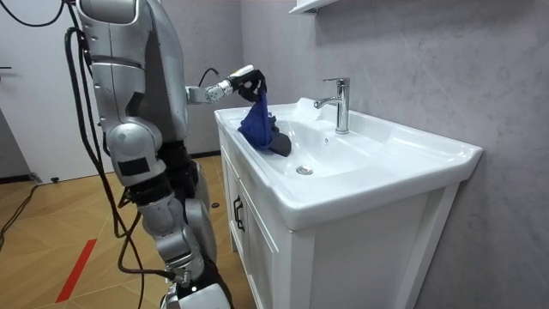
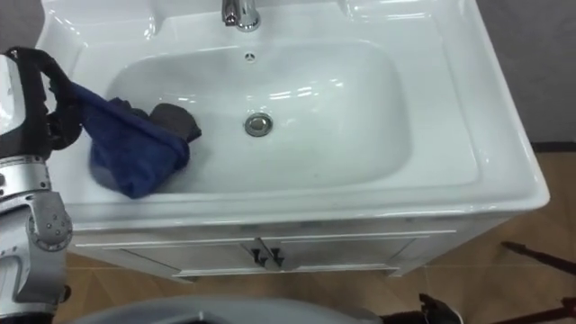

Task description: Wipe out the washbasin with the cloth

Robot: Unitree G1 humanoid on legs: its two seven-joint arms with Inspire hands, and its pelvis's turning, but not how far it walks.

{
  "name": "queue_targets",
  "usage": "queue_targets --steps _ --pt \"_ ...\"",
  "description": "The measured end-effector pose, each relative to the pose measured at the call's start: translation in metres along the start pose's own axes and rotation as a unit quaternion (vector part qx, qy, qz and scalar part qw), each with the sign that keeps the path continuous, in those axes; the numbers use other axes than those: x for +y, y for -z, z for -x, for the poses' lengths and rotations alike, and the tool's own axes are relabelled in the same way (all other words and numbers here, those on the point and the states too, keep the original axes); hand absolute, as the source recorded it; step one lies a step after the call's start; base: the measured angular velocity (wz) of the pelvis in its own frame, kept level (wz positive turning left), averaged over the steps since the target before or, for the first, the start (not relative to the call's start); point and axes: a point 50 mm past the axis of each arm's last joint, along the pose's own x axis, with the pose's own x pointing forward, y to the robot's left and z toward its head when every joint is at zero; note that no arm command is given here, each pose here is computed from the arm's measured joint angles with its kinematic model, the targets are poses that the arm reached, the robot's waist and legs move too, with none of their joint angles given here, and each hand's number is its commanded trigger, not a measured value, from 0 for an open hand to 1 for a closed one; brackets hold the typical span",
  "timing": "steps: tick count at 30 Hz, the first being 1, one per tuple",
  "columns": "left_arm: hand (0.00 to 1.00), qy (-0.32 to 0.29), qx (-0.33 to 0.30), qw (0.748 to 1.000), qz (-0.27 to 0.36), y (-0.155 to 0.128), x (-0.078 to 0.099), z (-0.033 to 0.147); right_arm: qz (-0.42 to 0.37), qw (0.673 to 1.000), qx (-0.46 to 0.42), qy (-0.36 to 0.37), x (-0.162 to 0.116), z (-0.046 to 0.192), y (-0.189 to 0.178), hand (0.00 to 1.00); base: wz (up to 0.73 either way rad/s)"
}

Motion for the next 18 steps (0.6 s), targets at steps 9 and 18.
queue_targets --steps 9,18 --pt "1.00 -0.173 0.007 0.983 -0.058 0.028 0.065 -0.024 -0.022 1.000 0.004 0.020 -0.006 0.003 0.010 0.00 -0.04" --pt "1.00 -0.241 -0.002 0.968 -0.074 0.031 0.092 -0.023 -0.029 0.999 0.017 0.042 -0.014 0.006 0.021 0.00 0.03"
